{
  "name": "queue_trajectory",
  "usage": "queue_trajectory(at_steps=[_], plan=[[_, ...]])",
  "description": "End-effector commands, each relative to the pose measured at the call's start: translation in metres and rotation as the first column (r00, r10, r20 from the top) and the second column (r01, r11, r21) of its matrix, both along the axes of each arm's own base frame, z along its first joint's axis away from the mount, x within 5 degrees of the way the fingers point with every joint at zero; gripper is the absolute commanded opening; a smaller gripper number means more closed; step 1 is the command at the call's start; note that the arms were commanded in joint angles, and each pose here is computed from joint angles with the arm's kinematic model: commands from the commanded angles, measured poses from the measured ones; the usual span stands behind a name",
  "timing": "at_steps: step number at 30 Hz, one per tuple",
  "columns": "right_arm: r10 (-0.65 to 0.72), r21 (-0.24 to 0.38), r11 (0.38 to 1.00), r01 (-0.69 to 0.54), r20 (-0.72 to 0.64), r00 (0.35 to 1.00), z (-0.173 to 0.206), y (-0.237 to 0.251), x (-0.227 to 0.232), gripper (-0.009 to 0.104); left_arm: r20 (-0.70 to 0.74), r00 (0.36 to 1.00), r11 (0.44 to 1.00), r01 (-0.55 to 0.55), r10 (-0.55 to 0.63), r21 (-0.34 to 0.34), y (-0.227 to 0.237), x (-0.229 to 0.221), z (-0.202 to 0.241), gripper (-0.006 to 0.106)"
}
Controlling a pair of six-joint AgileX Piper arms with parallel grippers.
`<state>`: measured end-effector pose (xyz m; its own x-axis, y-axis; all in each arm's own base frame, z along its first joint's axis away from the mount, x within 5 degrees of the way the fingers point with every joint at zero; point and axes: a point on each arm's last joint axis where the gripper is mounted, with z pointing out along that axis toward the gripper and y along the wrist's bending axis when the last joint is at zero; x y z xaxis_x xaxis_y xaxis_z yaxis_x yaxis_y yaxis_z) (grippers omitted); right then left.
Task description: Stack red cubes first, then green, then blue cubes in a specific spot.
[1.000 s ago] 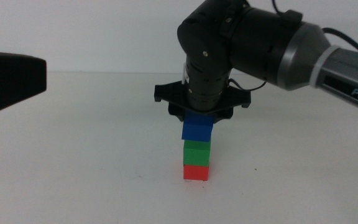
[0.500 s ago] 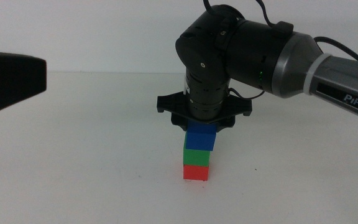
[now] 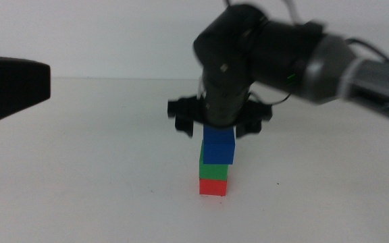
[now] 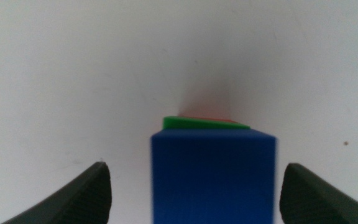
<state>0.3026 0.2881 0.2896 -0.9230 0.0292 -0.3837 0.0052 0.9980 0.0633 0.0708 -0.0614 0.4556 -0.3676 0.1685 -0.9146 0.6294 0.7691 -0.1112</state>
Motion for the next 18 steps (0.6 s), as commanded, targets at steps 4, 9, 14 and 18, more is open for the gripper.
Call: queue_trajectory(at_steps=[4, 9, 14, 18], plan=[[0.069, 0.054, 0.995, -0.083, 0.213, 0.975, 0.101, -0.049, -0.048, 0.085, 0.009, 1.0, 1.0, -0.005, 0.005, -0.006, 0.0, 0.001, 0.0, 0.094], [0.11, 0.072, 0.986, -0.15, 0.393, 0.913, 0.149, -0.135, -0.114, 0.085, 0.009, 1.0, 1.0, -0.005, 0.005, -0.006, 0.0, 0.001, 0.0, 0.094], [0.131, 0.051, 0.981, -0.188, 0.539, 0.832, 0.143, -0.213, -0.164, 0.085, 0.009, 1.0, 1.0, -0.005, 0.005, -0.006, 0.0, 0.001, 0.0, 0.094], [0.145, -0.021, 0.985, -0.171, 0.643, 0.752, 0.126, -0.251, -0.188, 0.085, 0.009, 1.0, 1.0, -0.005, 0.005, -0.006, 0.0, 0.001, 0.0, 0.094]])
